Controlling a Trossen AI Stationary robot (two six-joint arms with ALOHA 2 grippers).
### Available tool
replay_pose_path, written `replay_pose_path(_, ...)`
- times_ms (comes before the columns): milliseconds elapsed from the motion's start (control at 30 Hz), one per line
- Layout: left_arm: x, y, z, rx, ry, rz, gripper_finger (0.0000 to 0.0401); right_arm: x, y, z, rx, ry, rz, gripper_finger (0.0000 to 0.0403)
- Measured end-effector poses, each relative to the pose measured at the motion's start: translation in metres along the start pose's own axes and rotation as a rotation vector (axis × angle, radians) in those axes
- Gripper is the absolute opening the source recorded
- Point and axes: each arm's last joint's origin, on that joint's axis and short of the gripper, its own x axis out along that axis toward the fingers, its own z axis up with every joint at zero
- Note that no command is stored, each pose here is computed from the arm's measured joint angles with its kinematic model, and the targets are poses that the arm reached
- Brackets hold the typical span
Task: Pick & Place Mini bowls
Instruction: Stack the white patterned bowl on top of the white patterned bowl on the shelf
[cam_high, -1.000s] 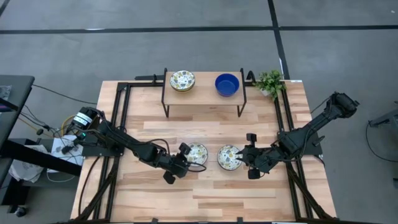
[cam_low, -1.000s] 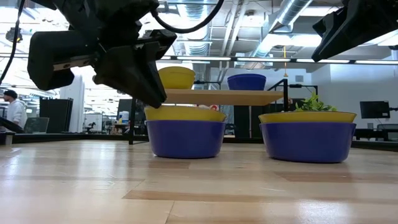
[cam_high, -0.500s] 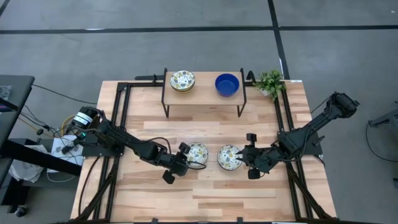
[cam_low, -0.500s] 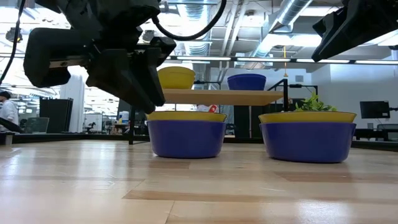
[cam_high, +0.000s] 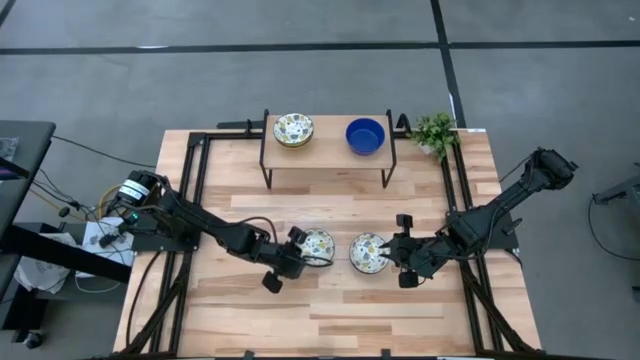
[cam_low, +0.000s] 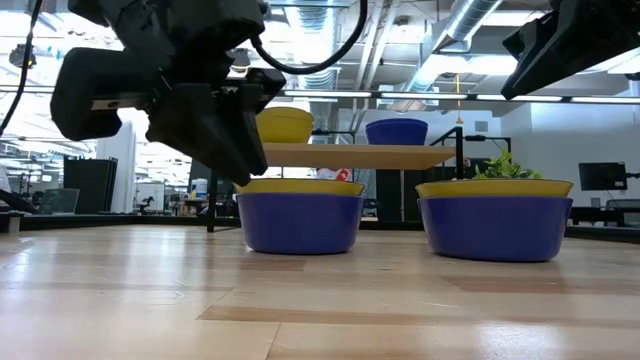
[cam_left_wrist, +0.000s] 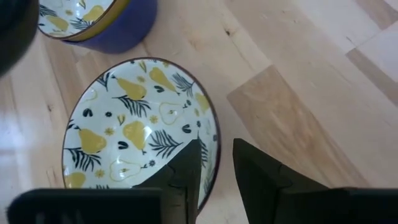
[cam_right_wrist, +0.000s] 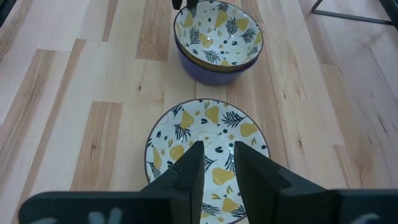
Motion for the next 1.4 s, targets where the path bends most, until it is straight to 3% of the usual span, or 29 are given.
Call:
replay_pose_path(400,0.001,0.002,-0.001,-0.005,0.007,0.006,0.0092,0.0,0.0,0.0,0.0,0.0,0.0,0.0079)
replay_pose_path(733,0.019,-0.001,-0.009,0.002,0.057,-0.015,0.0092,0.0,0.0,0.0,0.007,0.0,0.0,0.0079)
replay_pose_path(1400,0.011,0.002,-0.006,-0.006,0.03,-0.007,0.0091,0.0,0.0,0.0,0.006,0.002,0.0,0.0079)
